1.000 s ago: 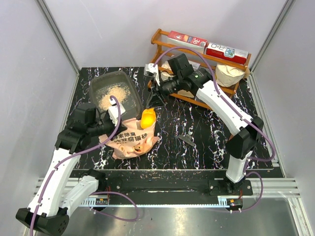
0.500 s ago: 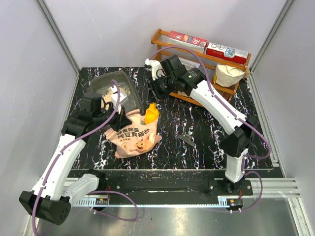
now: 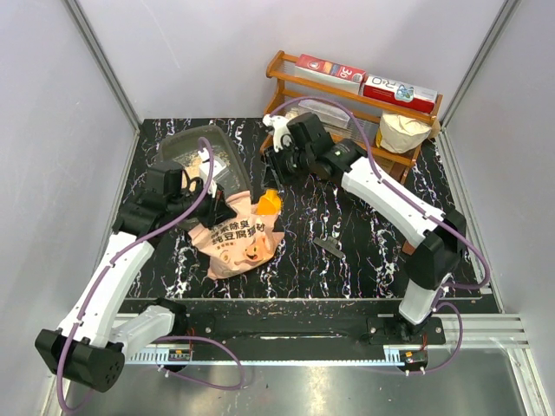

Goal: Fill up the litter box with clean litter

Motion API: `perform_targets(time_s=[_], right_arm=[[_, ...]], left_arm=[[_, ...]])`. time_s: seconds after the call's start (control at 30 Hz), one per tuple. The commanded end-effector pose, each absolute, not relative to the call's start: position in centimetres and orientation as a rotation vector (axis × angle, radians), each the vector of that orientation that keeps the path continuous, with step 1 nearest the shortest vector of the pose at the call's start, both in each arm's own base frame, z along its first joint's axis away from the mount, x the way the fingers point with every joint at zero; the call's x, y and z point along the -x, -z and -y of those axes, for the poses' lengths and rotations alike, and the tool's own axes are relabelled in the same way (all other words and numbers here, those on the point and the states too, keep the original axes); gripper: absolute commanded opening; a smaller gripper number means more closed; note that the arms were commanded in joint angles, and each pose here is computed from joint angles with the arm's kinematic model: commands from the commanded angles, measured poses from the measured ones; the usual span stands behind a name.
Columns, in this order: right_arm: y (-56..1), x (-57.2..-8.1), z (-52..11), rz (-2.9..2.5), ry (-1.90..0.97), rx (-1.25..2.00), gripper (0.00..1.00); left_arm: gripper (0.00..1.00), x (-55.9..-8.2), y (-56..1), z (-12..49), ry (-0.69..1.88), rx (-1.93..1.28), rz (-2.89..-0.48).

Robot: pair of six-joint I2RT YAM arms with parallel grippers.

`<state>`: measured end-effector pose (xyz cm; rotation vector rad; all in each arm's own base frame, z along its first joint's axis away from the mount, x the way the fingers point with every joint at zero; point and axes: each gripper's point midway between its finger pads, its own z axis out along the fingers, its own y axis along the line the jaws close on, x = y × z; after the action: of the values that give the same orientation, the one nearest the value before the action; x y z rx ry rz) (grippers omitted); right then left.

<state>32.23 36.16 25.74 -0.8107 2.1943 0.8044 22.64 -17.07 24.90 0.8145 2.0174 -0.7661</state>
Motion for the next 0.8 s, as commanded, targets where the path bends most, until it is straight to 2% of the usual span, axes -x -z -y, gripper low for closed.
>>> perform_targets(time_s=[0.0,0.2,0.3,0.43,0.53,0.77], right_arm=[[-18.7,-34.4,-32.1,-2.316,-0.497,0.781,0.00],[-14.0,-32.1,-33.1,-2.433,-0.557,0.748,0.00],[-16.8,-31.7,-34.0,-2.385,-0.605,0.782,0.00],[-24.3,-32.0,-35.5,-2.223,-0.715,0.823,0.00],[-27.7,-30.6,-36.5,-2.163,-0.844,0.862,0.00],[-25.2,-28.5,-37.8,-2.266,-0.970,0.989,0.00]], left_arm=[[0.00,-22.4,-33.2,19.1,0.821,-0.881,-1.624],[0.00,-22.8,-33.0,19.5,0.829,-0.879,-1.635],[0.00,-22.8,-33.9,19.8,0.834,-0.886,-1.618],[0.00,-22.7,-34.3,19.5,0.796,-0.913,-1.608],[0.00,-22.5,-35.0,19.4,0.771,-0.935,-1.576],[0.00,-24.1,-37.7,19.5,0.713,-0.924,-1.520]])
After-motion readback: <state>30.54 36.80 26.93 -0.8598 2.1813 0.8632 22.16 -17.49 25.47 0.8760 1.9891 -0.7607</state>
